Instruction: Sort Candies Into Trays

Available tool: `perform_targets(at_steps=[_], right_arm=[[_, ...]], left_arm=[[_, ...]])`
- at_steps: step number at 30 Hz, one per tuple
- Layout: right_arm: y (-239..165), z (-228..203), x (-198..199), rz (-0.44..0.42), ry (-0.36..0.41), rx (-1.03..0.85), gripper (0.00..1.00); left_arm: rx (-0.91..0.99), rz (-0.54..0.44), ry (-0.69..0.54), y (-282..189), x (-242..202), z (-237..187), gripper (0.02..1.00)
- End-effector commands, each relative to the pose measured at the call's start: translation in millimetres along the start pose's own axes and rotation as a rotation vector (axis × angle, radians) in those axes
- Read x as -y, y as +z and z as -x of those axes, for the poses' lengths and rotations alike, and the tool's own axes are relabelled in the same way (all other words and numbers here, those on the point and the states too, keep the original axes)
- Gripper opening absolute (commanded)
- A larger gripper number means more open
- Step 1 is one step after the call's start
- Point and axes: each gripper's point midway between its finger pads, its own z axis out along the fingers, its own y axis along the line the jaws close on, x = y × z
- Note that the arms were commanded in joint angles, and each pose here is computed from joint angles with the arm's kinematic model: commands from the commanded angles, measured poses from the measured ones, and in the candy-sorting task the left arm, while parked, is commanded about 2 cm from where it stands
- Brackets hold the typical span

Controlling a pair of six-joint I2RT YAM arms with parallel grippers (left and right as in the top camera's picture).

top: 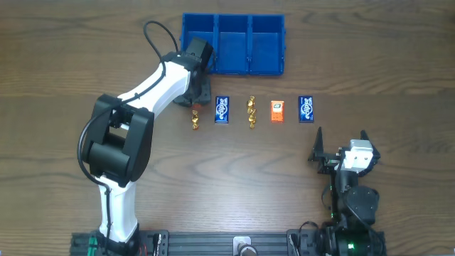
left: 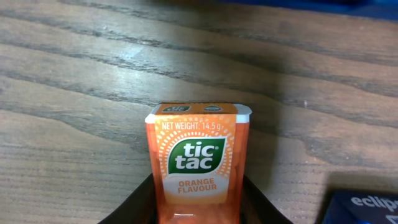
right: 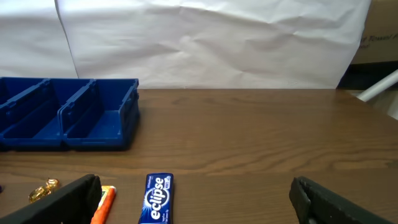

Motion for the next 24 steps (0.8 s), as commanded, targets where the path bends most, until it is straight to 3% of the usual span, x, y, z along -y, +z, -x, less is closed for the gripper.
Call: perform_targets(at_steps=[1,10,14,18,24], right_arm=[[-0.2,-0.4,1.3,-0.005,-0.011,0.000,0.998],[-0.2,-0.4,1.2,-0.004,-0.011,0.001,0.998],[-0.2,-0.4,1.3,-0.005,-0.011,0.001,0.998],[-0.2,-0.4,1.2,-0.004,-0.011,0.000,0.998],[-0.2,-0.4,1.3,-0.005,-0.011,0.000,0.998]], left_arm=[[0.012,-0.016,0.003,-11.2,7.6,13.4,0.270],[0.382,-0.029,0.039,-169.1,35.4,94.3,0.261],[0.540,-0.033,0.036,-206.6,34.8,132.9,0.268],[0.584,-0.041,0.021,-197.9,29.9,154.9,0.264],[0.475,-0.060,0.026,-146.8,29.1,154.2,0.272]])
